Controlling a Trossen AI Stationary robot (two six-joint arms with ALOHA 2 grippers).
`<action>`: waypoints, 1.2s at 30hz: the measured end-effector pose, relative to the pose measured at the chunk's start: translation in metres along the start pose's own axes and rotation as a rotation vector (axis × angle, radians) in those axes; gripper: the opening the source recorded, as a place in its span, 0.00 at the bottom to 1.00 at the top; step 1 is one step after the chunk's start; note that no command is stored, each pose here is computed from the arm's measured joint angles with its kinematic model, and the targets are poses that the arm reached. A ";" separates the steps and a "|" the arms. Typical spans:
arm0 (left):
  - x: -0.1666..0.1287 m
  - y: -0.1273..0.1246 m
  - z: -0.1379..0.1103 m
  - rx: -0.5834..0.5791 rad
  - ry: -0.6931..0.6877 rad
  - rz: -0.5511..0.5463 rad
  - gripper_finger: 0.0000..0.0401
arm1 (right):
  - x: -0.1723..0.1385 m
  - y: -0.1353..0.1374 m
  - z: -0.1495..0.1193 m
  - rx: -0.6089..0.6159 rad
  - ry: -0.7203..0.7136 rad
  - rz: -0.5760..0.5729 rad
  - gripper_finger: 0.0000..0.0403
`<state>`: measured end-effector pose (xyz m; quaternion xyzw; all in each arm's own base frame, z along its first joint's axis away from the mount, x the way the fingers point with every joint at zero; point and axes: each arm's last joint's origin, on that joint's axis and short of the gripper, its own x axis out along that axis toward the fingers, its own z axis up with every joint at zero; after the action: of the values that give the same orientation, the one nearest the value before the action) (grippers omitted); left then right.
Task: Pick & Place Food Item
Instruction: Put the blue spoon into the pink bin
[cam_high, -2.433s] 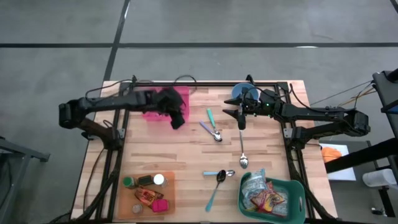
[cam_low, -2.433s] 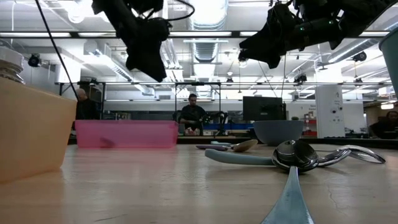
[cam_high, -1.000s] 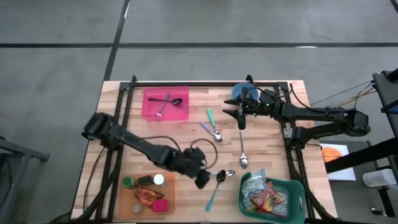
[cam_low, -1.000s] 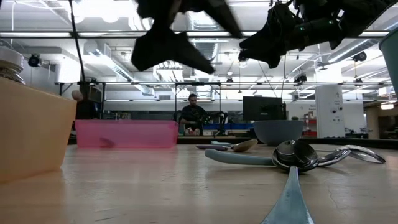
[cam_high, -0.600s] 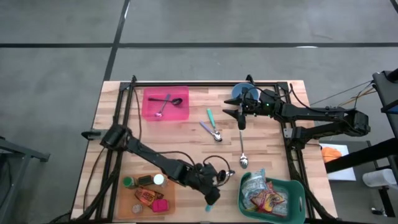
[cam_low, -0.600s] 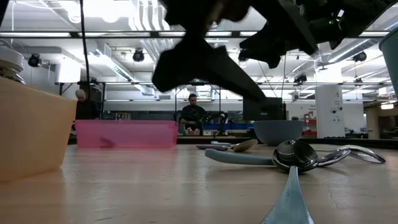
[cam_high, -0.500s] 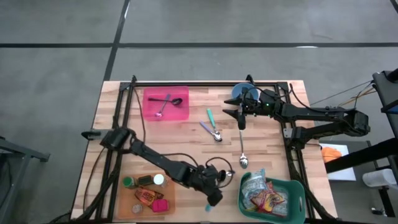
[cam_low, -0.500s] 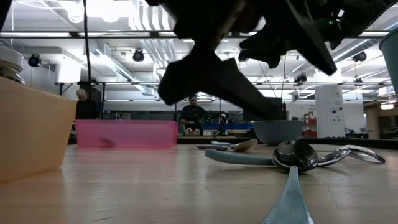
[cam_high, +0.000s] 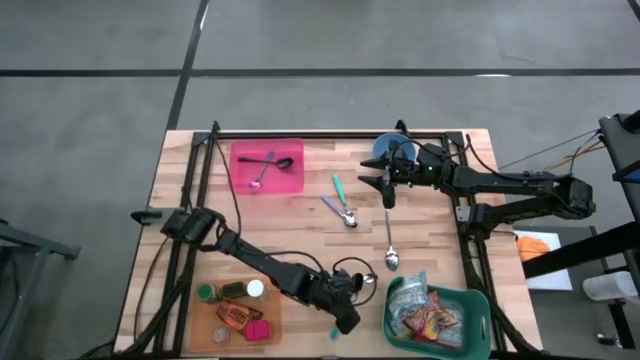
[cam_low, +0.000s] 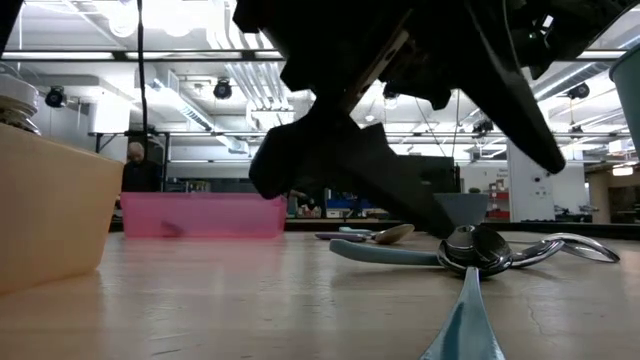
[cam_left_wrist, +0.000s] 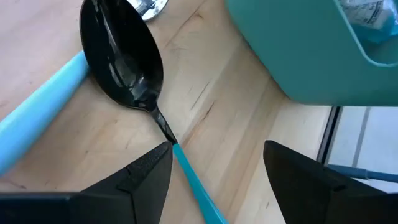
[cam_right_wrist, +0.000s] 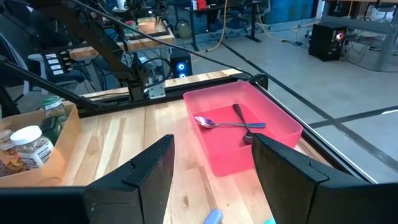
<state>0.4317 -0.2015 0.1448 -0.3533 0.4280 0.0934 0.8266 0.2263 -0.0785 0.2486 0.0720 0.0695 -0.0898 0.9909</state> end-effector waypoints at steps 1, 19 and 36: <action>0.000 0.000 0.000 0.001 -0.002 0.003 0.63 | 0.000 0.000 0.000 0.000 0.000 0.000 0.52; 0.019 0.011 -0.006 -0.024 0.016 0.043 0.63 | 0.000 0.000 0.000 0.000 0.000 0.000 0.52; 0.021 0.007 -0.004 -0.025 0.002 -0.020 0.63 | 0.000 0.000 0.000 0.000 0.000 0.000 0.52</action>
<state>0.4392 -0.2020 0.1234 -0.3678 0.4239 0.0902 0.8227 0.2263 -0.0786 0.2485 0.0719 0.0695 -0.0899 0.9909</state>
